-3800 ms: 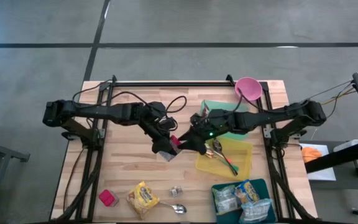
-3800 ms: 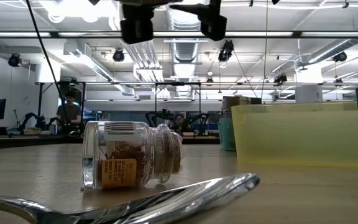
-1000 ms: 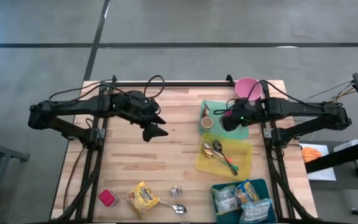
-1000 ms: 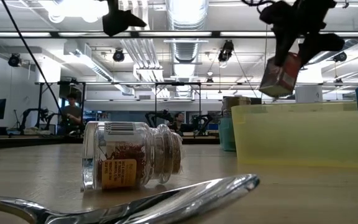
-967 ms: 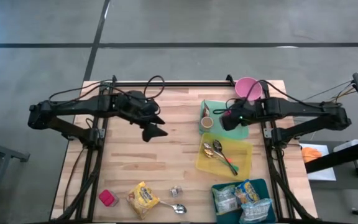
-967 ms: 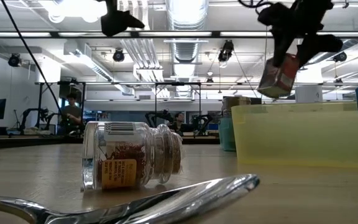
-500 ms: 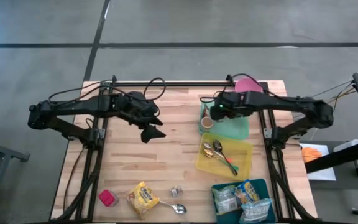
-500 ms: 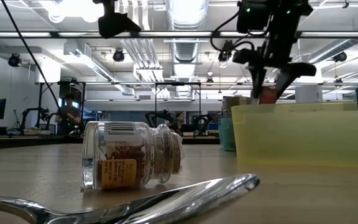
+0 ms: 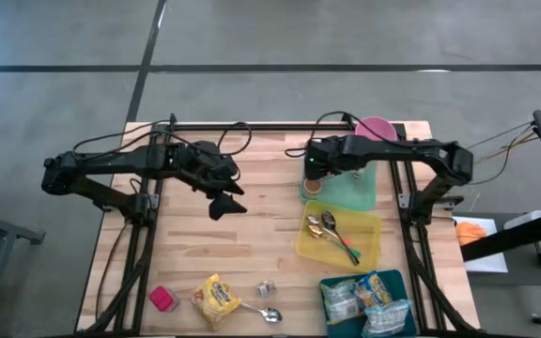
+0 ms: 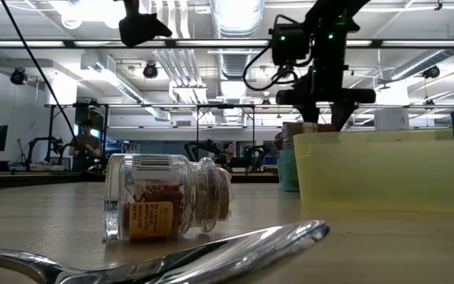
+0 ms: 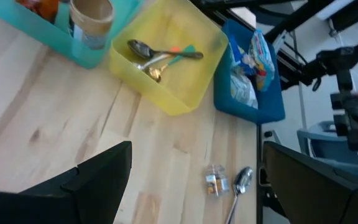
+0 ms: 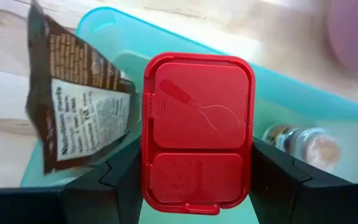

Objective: Pick & Place Food Item
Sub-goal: Put the top red seasoning can into the green bin

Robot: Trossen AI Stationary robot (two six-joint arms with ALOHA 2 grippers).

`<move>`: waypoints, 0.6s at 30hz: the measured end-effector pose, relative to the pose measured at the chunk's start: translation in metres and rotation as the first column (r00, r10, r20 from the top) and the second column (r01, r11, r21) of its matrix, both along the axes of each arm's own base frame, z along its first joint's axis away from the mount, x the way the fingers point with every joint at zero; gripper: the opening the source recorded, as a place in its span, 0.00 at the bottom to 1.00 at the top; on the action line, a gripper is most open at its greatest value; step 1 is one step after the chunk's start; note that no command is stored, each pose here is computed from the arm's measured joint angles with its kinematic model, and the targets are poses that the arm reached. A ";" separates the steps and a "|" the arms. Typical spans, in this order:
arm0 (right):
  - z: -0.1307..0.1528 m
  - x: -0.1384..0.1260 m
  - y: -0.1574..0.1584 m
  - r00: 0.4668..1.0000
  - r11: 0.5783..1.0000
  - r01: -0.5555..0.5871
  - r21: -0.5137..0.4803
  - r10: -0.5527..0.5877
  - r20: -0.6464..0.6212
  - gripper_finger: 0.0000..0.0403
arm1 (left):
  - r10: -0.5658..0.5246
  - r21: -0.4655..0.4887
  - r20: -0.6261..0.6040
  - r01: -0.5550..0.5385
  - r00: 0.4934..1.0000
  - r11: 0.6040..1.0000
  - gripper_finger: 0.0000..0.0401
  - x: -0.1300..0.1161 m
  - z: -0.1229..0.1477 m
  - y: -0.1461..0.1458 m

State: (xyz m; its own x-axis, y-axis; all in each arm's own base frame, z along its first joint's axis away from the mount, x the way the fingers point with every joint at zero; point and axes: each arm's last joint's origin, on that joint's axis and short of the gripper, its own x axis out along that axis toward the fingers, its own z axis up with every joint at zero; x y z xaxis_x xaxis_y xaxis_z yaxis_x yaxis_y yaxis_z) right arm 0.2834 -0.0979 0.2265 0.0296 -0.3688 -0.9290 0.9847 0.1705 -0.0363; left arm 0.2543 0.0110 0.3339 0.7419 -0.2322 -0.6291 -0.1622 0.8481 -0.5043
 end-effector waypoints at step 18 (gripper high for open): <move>-0.017 0.024 -0.008 0.996 1.000 0.000 -0.016 -0.001 -0.092 0.53 | -0.021 0.003 -0.011 0.021 1.000 1.000 0.91 -0.016 0.007 -0.009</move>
